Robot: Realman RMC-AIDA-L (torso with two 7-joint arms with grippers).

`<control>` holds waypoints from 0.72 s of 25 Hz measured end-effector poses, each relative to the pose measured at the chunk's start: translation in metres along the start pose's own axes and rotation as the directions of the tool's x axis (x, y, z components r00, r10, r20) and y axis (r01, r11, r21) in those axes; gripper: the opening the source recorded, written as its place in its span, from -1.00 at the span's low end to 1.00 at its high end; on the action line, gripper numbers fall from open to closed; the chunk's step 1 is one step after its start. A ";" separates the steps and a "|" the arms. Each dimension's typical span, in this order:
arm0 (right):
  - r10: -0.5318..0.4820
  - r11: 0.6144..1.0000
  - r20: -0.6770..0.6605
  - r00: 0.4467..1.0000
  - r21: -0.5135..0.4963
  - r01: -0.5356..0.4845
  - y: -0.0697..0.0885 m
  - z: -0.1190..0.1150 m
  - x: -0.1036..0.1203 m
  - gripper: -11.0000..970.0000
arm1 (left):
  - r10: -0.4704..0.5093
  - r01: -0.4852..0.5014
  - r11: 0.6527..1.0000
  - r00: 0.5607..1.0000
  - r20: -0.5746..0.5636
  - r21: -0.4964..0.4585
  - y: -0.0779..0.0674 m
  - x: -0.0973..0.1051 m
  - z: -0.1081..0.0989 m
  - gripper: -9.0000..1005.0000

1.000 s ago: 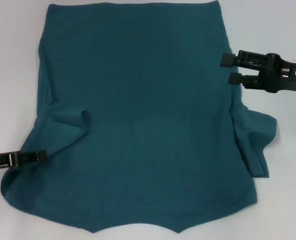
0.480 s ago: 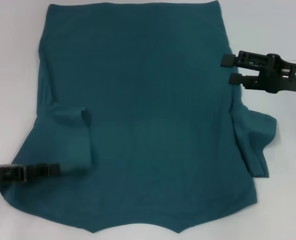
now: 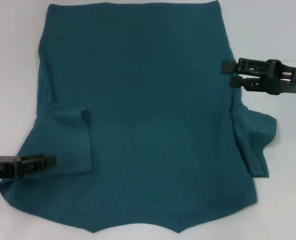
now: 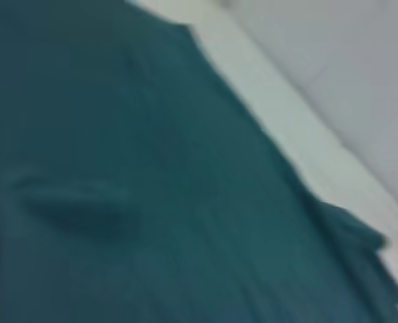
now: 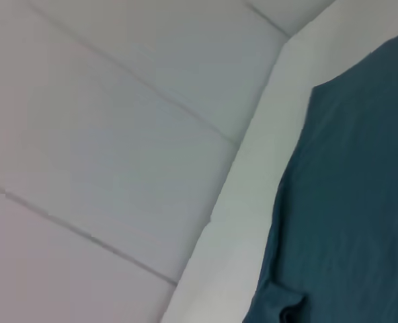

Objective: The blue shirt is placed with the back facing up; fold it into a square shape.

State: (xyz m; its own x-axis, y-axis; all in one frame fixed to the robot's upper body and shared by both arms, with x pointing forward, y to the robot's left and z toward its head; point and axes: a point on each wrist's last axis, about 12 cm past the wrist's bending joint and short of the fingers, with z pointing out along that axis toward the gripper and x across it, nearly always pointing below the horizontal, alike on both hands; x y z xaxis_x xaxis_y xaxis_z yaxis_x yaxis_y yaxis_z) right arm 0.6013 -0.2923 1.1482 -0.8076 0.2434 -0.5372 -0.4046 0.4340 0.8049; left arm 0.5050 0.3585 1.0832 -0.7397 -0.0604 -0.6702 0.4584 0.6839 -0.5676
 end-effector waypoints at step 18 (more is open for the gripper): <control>-0.049 0.990 -0.160 0.986 0.123 0.069 -0.004 -0.049 -0.009 0.90 | 0.092 -0.097 0.990 0.995 0.048 0.106 -0.015 -0.006 0.012 0.04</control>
State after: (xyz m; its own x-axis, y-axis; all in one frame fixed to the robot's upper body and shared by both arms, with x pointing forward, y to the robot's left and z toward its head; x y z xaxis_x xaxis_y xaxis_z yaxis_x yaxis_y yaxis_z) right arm 0.5894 -0.3392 1.1623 -0.8448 0.0802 -0.5291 -0.4037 0.5535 0.7285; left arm 0.5082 0.3400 1.0899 -0.6699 -0.0315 -0.7418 0.5778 0.6053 -0.5475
